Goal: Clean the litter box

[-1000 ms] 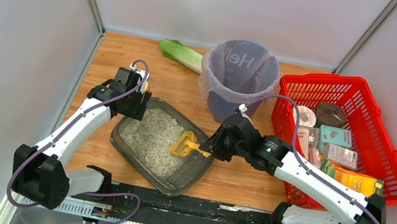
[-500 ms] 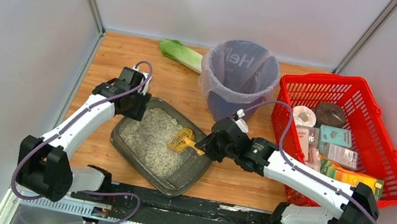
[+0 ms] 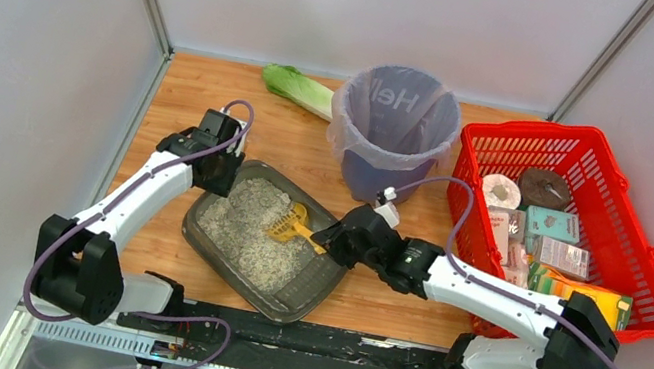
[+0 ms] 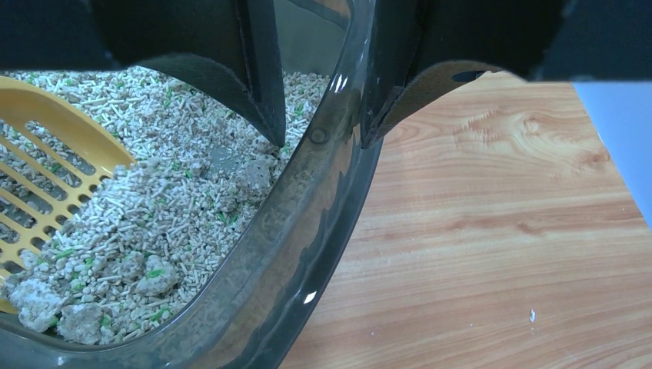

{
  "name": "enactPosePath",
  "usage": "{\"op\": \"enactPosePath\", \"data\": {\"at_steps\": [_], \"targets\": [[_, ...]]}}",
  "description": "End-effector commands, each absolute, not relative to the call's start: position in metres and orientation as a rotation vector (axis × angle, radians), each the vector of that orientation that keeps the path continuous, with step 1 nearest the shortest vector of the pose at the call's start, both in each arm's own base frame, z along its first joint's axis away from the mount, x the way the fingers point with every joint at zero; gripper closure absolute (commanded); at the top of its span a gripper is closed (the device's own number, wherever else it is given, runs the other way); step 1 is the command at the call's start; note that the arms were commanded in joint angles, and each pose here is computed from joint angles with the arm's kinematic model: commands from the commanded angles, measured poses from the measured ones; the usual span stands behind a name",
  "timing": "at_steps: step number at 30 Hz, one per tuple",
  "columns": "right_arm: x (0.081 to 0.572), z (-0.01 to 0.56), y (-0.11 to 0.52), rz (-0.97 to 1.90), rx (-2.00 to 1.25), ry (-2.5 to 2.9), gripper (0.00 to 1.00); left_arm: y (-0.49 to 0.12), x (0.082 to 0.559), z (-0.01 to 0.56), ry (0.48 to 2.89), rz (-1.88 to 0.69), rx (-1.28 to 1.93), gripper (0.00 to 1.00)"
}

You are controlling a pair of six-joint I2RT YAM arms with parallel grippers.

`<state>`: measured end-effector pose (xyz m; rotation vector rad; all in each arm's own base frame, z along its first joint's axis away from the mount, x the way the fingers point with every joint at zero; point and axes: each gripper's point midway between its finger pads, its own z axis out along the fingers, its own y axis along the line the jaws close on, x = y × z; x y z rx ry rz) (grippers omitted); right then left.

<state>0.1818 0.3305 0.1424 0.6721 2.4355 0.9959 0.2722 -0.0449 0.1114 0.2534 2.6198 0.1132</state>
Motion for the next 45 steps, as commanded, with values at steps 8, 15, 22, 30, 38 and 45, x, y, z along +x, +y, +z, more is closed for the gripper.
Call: {"op": "enactPosePath", "data": {"at_steps": [8, 15, 22, 30, 38, 45], "targets": [[0.197, 0.091, 0.330, 0.847, 0.571, 2.350, 1.00, -0.059, 0.278, 0.119, 2.607, 0.049, 0.287, 0.52], [0.198, 0.070, 0.336, 0.840, 0.528, 2.337, 1.00, -0.063, 0.277, 0.119, 2.608, 0.022, 0.300, 0.52], [0.194, 0.054, 0.355, 0.826, 0.384, 2.354, 1.00, -0.065, 0.277, 0.121, 2.600, 0.006, 0.307, 0.52], [0.188, 0.055, 0.359, 0.874, 0.282, 2.342, 1.00, -0.070, 0.277, 0.127, 2.579, -0.030, 0.322, 0.43], [0.171, 0.084, 0.365, 1.123, 0.176, 2.251, 1.00, -0.071, 0.278, 0.140, 2.517, -0.045, 0.321, 0.26], [0.160, 0.104, 0.354, 1.233, 0.149, 2.176, 1.00, -0.068, 0.279, 0.158, 2.425, -0.037, 0.299, 0.26]]}}
